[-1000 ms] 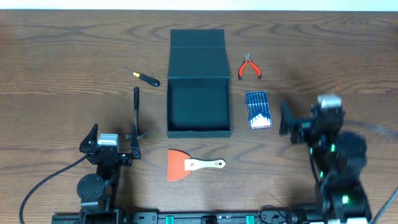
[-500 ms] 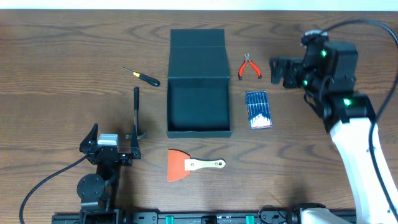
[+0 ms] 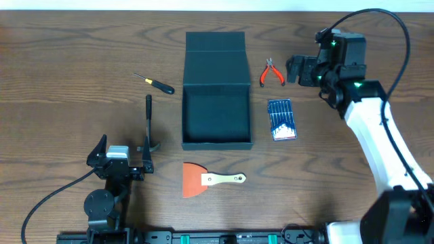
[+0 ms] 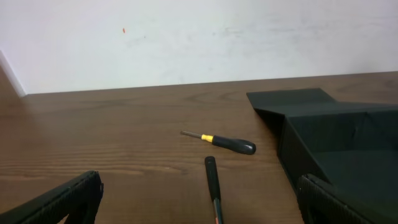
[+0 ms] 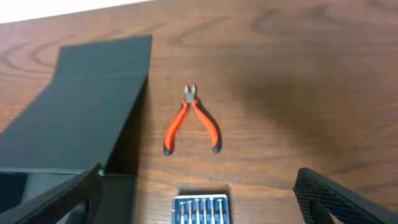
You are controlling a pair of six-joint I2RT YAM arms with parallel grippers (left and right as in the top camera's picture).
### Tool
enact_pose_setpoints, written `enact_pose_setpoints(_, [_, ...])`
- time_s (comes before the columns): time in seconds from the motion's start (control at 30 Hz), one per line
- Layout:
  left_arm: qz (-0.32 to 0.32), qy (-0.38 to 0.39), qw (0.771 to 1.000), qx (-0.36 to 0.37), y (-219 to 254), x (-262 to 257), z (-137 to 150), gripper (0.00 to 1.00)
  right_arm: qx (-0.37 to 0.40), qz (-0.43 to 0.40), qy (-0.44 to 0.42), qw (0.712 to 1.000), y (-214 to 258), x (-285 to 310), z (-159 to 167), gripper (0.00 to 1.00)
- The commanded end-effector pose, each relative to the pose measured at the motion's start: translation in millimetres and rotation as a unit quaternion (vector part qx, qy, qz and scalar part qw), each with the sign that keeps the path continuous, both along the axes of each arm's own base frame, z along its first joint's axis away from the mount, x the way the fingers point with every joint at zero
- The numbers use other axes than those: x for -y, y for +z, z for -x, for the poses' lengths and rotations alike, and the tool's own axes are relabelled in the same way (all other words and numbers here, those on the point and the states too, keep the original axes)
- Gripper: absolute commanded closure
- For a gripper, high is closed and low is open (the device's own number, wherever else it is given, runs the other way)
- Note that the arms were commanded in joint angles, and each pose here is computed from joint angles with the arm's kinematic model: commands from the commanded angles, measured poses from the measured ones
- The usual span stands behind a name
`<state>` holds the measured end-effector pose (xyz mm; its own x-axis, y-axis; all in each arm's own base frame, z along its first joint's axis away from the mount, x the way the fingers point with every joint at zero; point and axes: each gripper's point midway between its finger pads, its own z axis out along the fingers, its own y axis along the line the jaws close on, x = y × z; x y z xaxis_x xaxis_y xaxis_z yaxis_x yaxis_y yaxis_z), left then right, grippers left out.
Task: Pack container
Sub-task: 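Move the right gripper forward over the red-handled pliers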
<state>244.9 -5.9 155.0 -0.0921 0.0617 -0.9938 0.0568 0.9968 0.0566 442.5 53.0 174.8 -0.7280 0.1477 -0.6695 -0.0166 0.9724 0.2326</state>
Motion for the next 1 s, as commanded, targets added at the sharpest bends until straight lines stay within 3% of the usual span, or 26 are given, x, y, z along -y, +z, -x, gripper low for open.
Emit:
enact_pose_setpoints(0.0, [-0.005,-0.001,1.0,-0.023,-16,0,1,0.01,-0.017,-0.016,-0.014,1.0,-12,-5,-7,0.01])
enact_pose_setpoints(0.27, [-0.005,-0.001,1.0,-0.023,-16,0,1,0.02,-0.066,-0.051,-0.064,0.994,-10,-2,-21,0.01])
enact_pose_setpoints(0.53, [-0.005,-0.001,1.0,-0.023,-16,0,1,0.02,-0.203,-0.045,-0.061,0.976,-35,-7,-26,0.01])
enact_pose_setpoints(0.73, [-0.005,-0.001,1.0,-0.023,-16,0,1,0.01,-0.246,-0.038,-0.051,0.967,-68,-12,-29,0.18])
enact_pose_setpoints(0.97, [-0.005,-0.001,1.0,-0.023,-16,0,1,0.02,-0.234,-0.013,-0.013,0.972,-86,-15,-41,0.19])
